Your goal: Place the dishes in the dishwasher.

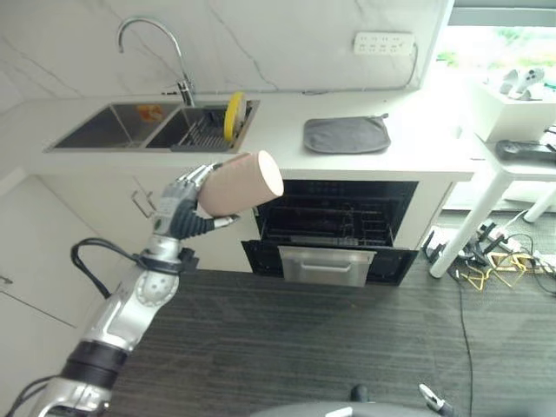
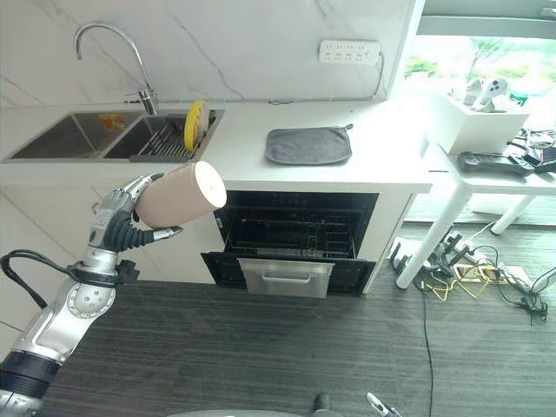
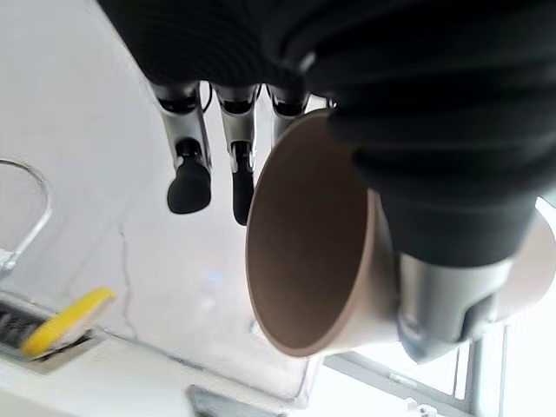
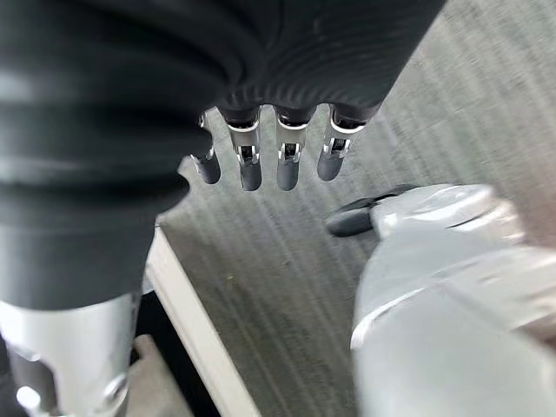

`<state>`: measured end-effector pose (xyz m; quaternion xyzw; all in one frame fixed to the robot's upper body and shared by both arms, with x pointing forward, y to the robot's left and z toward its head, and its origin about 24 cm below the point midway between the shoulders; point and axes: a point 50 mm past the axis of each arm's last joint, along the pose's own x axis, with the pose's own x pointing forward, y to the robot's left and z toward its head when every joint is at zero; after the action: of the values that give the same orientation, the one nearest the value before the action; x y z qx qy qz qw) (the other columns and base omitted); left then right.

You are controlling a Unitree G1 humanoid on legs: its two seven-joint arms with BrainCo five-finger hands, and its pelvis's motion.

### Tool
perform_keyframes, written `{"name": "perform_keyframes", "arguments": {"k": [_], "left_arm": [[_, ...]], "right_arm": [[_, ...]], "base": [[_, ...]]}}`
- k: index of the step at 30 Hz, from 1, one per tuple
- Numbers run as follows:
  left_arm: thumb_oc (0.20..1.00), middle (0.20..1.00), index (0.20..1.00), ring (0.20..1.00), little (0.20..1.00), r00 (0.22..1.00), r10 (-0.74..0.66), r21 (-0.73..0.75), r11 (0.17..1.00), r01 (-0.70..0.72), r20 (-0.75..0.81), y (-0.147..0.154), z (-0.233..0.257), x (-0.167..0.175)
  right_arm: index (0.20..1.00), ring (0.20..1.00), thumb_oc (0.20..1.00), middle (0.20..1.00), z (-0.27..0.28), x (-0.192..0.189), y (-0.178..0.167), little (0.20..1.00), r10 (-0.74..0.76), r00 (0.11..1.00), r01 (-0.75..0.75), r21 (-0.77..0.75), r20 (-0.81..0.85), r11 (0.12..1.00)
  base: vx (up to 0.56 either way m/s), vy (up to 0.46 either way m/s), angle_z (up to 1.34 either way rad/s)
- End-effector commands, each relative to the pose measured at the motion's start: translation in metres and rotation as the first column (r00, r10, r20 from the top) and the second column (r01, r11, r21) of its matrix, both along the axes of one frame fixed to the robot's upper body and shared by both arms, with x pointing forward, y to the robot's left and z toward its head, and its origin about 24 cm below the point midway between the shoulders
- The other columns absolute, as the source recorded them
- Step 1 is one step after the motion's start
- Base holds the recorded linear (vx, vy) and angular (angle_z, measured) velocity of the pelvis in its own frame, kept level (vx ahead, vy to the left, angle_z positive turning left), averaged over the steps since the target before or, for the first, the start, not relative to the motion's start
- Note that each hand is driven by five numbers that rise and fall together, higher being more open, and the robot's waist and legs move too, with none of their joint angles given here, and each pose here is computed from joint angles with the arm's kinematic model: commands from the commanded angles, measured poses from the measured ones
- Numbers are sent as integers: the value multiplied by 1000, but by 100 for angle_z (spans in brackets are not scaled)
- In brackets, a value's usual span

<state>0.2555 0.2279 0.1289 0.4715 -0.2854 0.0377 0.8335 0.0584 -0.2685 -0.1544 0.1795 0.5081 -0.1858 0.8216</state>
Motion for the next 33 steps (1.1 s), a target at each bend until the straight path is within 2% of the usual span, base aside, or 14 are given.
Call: {"name": "perform_keyframes", "arguments": {"k": [1,7,12,18,26,33], "left_arm": [[200,200,200,200,200,965,20,-43,999,-9,262,5,53,6],[200,200,200,200,200,962,43,-45,998,-32,271,9,60,7],[200,200,200,200,200,969,36,-35,999,-29,246,13,61,9],[200,200,200,200,200,971,17,-58,998,-3,238,7,58,12],[200,200,200,200,200,979,-20,-25,999,25,201,-1,48,13],[200,200,200,200,200,987,-59,-13,998,62,150,-9,43,23]], "right_arm": [[1000,1000,1000,1000,2,9,-5,1000,30,1000,-30,-37,-1,999],[1000,1000,1000,1000,4,3,-15,1000,2,1000,-2,-50,-11,999],[1000,1000,1000,1000,6,2,-22,1000,-56,998,56,-36,-9,998],[1000,1000,1000,1000,5,-6,-24,1000,-99,994,98,-39,-36,994],[1000,1000,1000,1000,1,-19,-18,1000,-84,993,78,-64,-88,995],[1000,1000,1000,1000,0,-2,-4,1000,-53,998,53,-58,-13,997]], "base": [[163,-275,-4],[124,-272,-1],[162,5,-1],[223,226,10],[156,327,-26],[136,217,-11]]}}
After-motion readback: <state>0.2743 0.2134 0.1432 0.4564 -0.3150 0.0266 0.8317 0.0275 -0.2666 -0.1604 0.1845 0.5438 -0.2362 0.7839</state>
